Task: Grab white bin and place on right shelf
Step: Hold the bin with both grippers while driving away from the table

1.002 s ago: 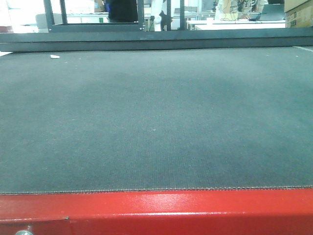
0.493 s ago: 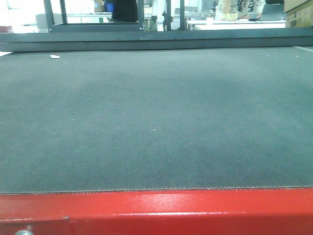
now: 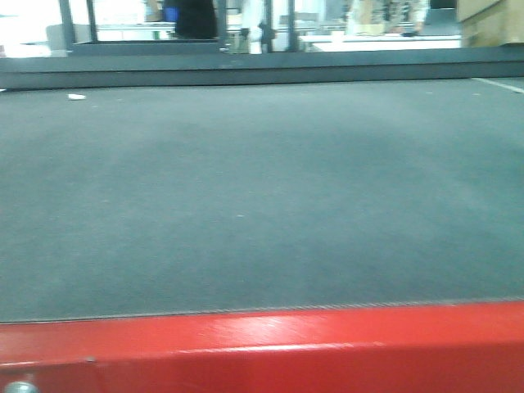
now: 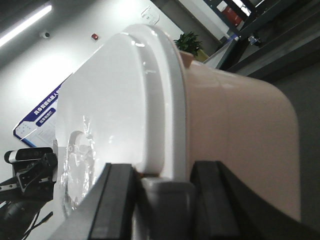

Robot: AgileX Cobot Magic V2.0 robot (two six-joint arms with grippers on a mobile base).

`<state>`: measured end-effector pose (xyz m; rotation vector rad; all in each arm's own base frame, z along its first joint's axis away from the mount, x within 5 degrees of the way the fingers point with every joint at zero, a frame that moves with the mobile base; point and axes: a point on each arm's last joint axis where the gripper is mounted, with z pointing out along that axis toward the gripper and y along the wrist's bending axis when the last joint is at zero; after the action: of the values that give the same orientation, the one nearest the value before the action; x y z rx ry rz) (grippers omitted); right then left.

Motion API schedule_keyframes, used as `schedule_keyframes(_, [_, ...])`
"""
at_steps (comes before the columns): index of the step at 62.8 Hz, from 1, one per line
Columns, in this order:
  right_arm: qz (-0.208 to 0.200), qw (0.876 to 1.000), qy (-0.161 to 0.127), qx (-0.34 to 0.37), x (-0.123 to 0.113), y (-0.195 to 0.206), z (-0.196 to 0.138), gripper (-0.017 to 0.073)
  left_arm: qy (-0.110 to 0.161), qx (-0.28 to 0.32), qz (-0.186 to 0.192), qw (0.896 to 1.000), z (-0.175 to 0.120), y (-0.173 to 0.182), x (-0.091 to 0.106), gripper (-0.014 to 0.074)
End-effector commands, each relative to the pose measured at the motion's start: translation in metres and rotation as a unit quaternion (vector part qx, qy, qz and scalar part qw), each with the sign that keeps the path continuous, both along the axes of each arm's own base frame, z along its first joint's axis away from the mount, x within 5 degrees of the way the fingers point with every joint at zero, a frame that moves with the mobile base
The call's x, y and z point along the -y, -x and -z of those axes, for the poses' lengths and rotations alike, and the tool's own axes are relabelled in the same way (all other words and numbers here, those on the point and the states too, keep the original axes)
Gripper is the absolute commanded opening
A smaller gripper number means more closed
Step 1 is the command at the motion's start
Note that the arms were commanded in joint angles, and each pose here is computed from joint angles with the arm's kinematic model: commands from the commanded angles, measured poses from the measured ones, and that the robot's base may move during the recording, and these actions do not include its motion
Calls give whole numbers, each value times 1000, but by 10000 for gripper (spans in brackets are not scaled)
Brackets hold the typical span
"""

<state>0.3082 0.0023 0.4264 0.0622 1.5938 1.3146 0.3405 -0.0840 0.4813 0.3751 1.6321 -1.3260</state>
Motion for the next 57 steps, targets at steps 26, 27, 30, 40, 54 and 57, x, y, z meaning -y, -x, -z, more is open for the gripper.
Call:
schedule_keyframes(26, [-100, 989, -63, 87, -21, 32, -41, 57, 3, 53, 158, 986, -28, 51, 25, -126])
schedule_keyframes(27, [-98, 989, -63, 87, -21, 32, -41, 57, 3, 53, 158, 986, -28, 51, 25, -126])
schedule_keyframes(30, [-96, 990, -64, 86, -20, 32, -41, 57, 3, 53, 158, 986, -28, 51, 25, -126])
schedule_keyframes(40, [-85, 991, -64, 84, -19, 30, -41, 57, 3, 53, 158, 986, -28, 51, 25, -126])
schedule_keyframes(54, [-84, 991, -64, 83, -19, 30, -41, 57, 3, 53, 157, 986, -28, 51, 25, -126])
schedule_keyframes(57, [-84, 991, -64, 83, -19, 30, -41, 57, 3, 53, 157, 986, -28, 51, 25, -126])
